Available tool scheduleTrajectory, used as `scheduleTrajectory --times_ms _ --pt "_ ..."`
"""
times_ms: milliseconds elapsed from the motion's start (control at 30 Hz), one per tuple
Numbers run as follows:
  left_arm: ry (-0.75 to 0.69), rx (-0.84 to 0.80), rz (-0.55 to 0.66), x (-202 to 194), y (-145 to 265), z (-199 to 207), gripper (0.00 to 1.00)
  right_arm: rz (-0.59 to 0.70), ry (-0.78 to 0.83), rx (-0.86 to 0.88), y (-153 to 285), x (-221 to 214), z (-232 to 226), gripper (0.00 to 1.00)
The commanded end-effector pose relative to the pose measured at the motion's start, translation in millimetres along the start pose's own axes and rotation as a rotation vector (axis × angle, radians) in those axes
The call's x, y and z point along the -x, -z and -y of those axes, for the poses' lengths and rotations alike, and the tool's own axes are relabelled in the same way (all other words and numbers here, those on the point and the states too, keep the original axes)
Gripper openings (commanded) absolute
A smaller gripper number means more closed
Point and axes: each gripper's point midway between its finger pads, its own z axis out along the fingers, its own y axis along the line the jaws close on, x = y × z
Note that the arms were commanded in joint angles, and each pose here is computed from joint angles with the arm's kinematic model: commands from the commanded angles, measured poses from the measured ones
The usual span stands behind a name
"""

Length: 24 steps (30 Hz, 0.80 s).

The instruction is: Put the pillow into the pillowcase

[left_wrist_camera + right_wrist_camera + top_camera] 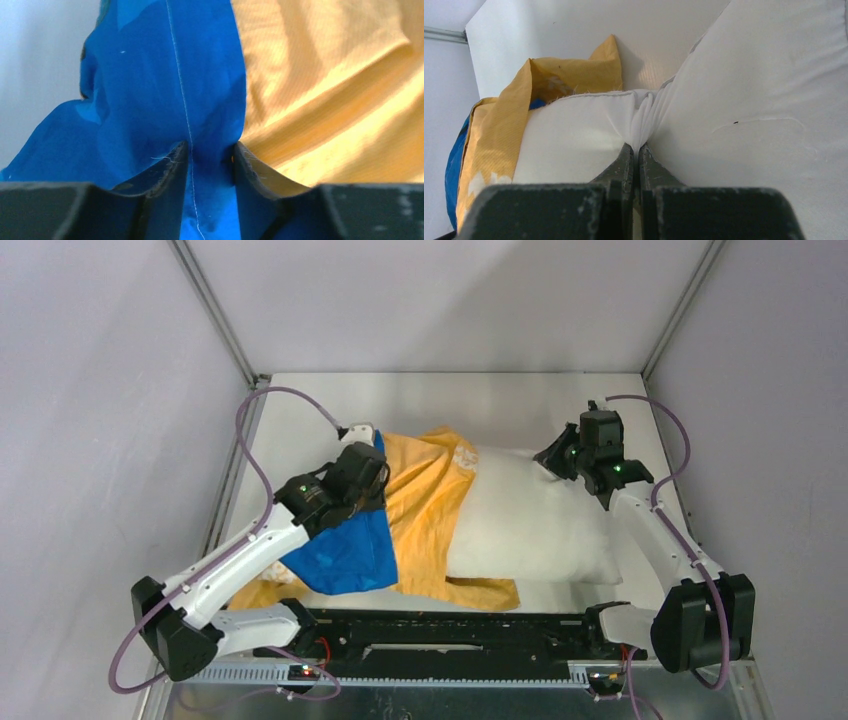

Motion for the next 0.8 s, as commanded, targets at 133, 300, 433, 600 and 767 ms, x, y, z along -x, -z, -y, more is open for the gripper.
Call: scheduleTrajectory --times_ms 133,300,433,600,767 --pt "0.039 0.259 0.167 49 13 -57 0.14 0.015 0.010 0.009 7 4 2 0.00" --pt "0.112 0.322 0.290 117 18 -85 0.00 0.018 0.009 0.020 11 1 2 0.00" --pt "0.202 0.377 0.374 192 12 -115 0.00 0.019 0.011 0.025 16 0 1 0.00" --pt "0.217 0.302 0.343 251 -24 -111 0.11 0.017 0.013 0.043 20 -1 -3 0.00" --pt "0.336 0.289 0.281 287 -71 -143 0.22 0.013 0.009 0.061 17 -1 -8 0.00"
